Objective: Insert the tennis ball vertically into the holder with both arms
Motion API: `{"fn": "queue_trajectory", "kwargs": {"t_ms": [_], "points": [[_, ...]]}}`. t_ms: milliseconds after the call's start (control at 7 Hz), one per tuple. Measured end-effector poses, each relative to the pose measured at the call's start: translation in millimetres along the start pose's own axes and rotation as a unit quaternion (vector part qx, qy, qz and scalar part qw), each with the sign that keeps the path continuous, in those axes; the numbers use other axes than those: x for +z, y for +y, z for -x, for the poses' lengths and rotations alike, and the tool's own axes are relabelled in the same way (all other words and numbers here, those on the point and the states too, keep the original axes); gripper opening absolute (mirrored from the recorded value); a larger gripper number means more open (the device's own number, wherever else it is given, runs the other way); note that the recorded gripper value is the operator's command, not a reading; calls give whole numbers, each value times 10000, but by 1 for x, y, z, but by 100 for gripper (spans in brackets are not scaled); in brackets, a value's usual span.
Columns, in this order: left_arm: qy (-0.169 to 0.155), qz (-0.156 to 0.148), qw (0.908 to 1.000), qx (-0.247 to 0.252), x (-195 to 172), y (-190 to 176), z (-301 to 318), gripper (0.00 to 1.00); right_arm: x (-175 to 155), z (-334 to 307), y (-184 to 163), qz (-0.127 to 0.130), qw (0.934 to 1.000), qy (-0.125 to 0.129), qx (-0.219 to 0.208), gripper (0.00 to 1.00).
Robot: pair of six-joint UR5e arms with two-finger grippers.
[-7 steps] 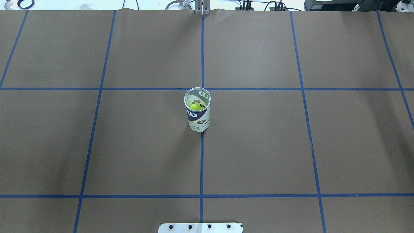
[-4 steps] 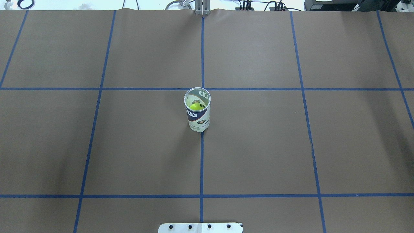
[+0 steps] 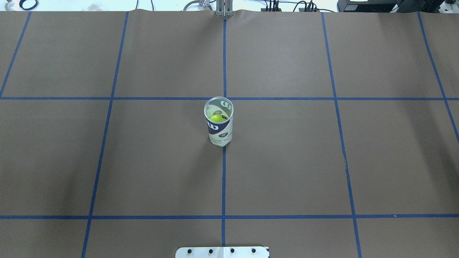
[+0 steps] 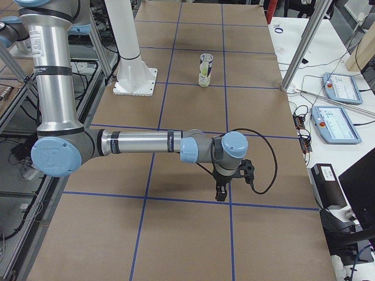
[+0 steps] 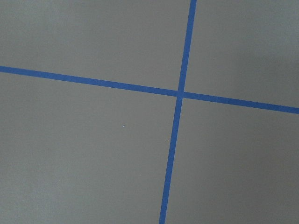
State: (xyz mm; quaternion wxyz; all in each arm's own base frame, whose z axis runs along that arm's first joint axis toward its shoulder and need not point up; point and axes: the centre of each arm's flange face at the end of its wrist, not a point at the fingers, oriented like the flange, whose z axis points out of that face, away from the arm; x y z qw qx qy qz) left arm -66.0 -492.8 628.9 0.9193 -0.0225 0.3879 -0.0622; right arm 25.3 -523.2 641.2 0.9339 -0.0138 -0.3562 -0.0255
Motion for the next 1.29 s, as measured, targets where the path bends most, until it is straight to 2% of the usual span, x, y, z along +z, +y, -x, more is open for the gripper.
{"fn": "queue_trajectory", "kwargs": {"t_ms": [429, 1286], "points": [[-442, 11, 9977, 518, 2, 2, 11, 100, 0, 0, 1, 2, 10000, -7, 2, 99], [-454, 139, 9975, 532, 11, 12, 21, 100, 0, 0, 1, 8, 10000, -13, 14, 99]]}}
